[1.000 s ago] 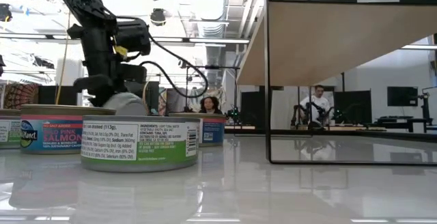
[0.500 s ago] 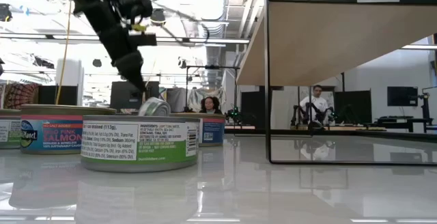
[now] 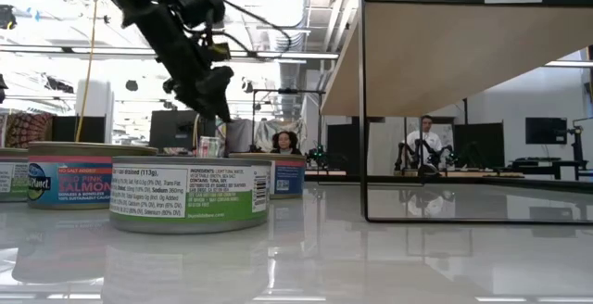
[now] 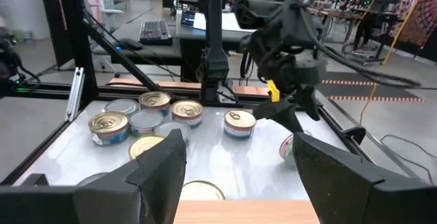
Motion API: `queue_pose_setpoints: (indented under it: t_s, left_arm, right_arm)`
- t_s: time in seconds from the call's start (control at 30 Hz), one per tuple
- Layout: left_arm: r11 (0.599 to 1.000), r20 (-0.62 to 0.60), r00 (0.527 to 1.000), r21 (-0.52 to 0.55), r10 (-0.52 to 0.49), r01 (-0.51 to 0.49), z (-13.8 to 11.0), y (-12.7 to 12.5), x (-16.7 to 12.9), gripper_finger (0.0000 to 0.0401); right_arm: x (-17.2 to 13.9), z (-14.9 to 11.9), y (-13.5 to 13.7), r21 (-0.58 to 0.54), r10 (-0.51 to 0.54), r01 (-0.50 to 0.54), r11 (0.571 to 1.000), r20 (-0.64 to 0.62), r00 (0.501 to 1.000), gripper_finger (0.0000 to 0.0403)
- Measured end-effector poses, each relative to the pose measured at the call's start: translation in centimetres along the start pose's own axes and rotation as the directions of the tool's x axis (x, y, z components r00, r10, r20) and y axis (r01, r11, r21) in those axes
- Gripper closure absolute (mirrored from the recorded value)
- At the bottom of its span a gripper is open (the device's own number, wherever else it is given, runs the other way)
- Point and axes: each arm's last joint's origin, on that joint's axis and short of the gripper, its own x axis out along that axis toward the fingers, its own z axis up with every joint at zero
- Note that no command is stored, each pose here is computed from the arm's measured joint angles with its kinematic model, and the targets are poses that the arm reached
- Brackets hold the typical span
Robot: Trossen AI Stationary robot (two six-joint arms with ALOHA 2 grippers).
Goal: Stack canned seafood by type on shelf
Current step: Put the green can on the shelf
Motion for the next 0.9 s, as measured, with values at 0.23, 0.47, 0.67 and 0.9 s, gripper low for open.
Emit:
queue_pose_setpoints:
  t_s: [0.23, 0.47, 0.67, 0.9]
  left_arm:
    - [0.934, -0.053, 0.998, 0.352, -0.045, 0.061, 2.8, -0.1, -2.5, 0.0071]
    - [0.753, -0.203, 0.979, 0.638, -0.032, 0.157, 3.5, -0.6, -2.2, 0.0078]
    - [0.49, -0.33, 0.944, 0.822, -0.005, 0.29, 1.6, -4.0, -0.4, 0.0078]
    - [0.22, -0.35, 0.934, 0.918, 0.063, 0.329, 0.6, -7.3, -0.2, 0.0079]
  right_arm:
    - [0.0, 0.0, 0.0, -0.02, -0.002, 0.002, 1.0, -0.002, 1.0, 0.0108]
    - [0.0, 0.0, 0.0, -0.021, -0.002, 0.002, 1.0, -0.002, 1.0, 0.0108]
    - [0.0, -0.1, 0.0, -0.021, 0.001, -0.001, 1.0, -0.015, 1.0, 0.0108]
    - [0.0, -0.3, 0.0, -0.017, 0.001, -0.002, 1.0, -0.034, 0.999, 0.0108]
